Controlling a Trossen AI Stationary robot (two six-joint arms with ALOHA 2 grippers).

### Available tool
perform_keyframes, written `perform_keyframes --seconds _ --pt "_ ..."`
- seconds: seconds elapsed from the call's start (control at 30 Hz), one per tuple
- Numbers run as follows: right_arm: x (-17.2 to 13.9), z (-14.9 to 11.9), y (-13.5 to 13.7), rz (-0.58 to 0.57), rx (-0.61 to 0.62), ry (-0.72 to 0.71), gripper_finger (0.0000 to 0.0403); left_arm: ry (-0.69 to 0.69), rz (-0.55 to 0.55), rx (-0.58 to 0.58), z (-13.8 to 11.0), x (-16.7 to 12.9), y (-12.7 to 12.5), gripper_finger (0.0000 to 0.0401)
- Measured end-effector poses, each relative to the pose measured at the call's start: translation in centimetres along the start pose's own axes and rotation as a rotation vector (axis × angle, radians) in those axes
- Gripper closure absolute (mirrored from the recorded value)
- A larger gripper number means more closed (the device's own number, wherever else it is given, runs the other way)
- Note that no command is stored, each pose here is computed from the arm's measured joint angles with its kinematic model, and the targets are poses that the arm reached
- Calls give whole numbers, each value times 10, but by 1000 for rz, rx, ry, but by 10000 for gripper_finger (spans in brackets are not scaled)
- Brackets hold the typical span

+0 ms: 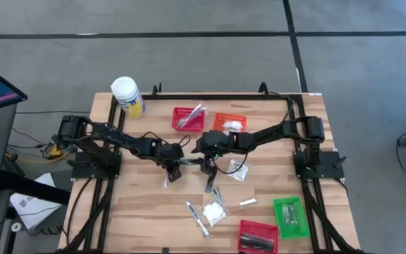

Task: Pick & Place Travel size toiletries
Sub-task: Put the black comb into the bottom red bin

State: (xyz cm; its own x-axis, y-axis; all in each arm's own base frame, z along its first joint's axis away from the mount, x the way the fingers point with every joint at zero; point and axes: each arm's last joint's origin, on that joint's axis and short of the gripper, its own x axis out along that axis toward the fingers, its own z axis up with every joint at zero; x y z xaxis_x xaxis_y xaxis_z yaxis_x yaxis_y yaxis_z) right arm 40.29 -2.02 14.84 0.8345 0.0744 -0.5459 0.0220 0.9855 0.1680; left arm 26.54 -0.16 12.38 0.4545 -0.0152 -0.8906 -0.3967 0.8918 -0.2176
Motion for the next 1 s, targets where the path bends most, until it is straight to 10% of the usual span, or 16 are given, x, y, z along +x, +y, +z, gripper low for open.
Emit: perform_keyframes --seconds 1.0 --pt "7 -11 3 4 22 44 202 -22 30 -18 3 3 4 399"
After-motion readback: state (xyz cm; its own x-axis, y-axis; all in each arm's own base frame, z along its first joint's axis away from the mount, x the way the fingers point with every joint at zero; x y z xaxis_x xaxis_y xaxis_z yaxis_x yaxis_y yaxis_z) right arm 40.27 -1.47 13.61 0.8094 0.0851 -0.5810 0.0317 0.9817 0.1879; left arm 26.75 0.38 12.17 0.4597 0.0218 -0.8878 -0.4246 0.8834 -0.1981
